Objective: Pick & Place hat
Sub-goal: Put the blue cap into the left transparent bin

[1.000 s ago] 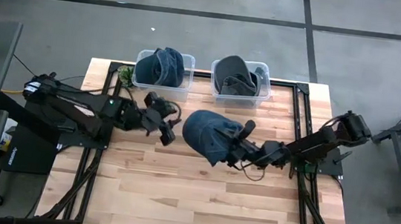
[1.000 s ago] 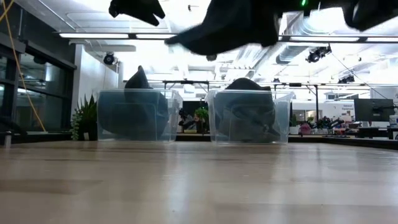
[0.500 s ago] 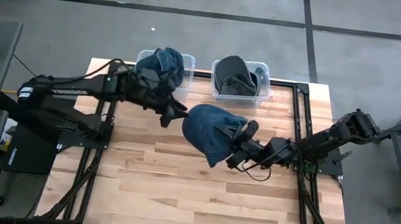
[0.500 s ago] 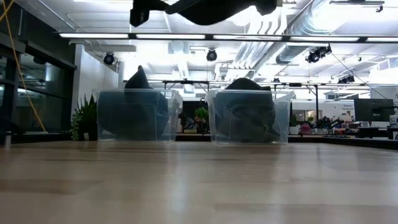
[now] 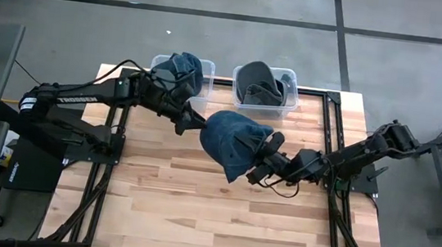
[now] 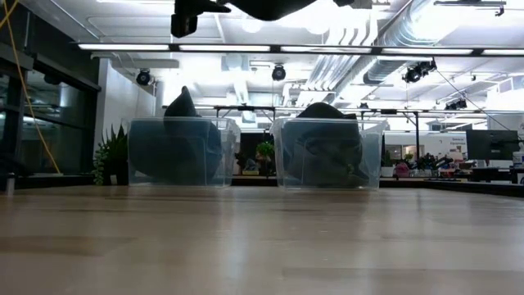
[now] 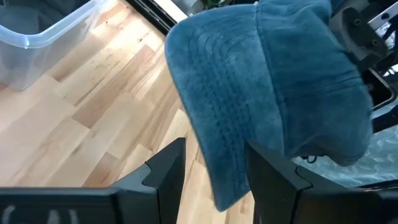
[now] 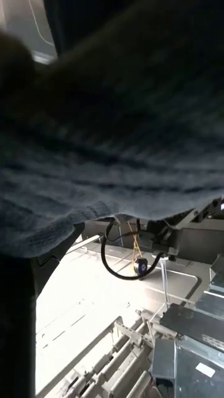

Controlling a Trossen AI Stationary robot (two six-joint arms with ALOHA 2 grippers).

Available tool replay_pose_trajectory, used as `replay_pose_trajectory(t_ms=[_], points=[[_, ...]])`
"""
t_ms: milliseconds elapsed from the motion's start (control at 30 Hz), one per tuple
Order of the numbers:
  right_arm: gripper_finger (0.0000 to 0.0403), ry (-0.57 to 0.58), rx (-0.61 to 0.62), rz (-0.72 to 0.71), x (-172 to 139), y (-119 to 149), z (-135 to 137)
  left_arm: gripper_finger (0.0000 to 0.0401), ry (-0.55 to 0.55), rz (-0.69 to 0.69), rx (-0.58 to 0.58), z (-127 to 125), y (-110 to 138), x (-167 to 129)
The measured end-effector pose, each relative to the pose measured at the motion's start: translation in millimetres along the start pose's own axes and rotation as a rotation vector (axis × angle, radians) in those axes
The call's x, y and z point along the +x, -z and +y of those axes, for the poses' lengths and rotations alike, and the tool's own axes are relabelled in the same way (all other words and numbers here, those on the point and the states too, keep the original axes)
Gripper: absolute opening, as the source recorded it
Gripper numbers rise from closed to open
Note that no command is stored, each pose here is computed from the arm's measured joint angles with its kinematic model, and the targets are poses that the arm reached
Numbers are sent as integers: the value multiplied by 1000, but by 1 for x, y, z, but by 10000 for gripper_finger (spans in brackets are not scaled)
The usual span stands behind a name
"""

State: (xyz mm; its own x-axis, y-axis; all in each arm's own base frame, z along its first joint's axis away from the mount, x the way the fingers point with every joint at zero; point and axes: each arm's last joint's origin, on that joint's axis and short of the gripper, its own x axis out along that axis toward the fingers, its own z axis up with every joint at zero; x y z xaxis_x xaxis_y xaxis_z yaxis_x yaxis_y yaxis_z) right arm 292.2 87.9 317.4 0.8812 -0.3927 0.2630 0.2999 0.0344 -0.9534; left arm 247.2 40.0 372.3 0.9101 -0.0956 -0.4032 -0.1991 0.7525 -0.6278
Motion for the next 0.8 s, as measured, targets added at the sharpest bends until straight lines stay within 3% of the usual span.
replay_pose_trajectory(t_ms=[500,800], points=[[0,29,21,-30,20,8,-14,161,118,-1,13,-4,-6,12],[0,-77,63,27,34,28,-1,161,116,17,12,-2,-5,17]])
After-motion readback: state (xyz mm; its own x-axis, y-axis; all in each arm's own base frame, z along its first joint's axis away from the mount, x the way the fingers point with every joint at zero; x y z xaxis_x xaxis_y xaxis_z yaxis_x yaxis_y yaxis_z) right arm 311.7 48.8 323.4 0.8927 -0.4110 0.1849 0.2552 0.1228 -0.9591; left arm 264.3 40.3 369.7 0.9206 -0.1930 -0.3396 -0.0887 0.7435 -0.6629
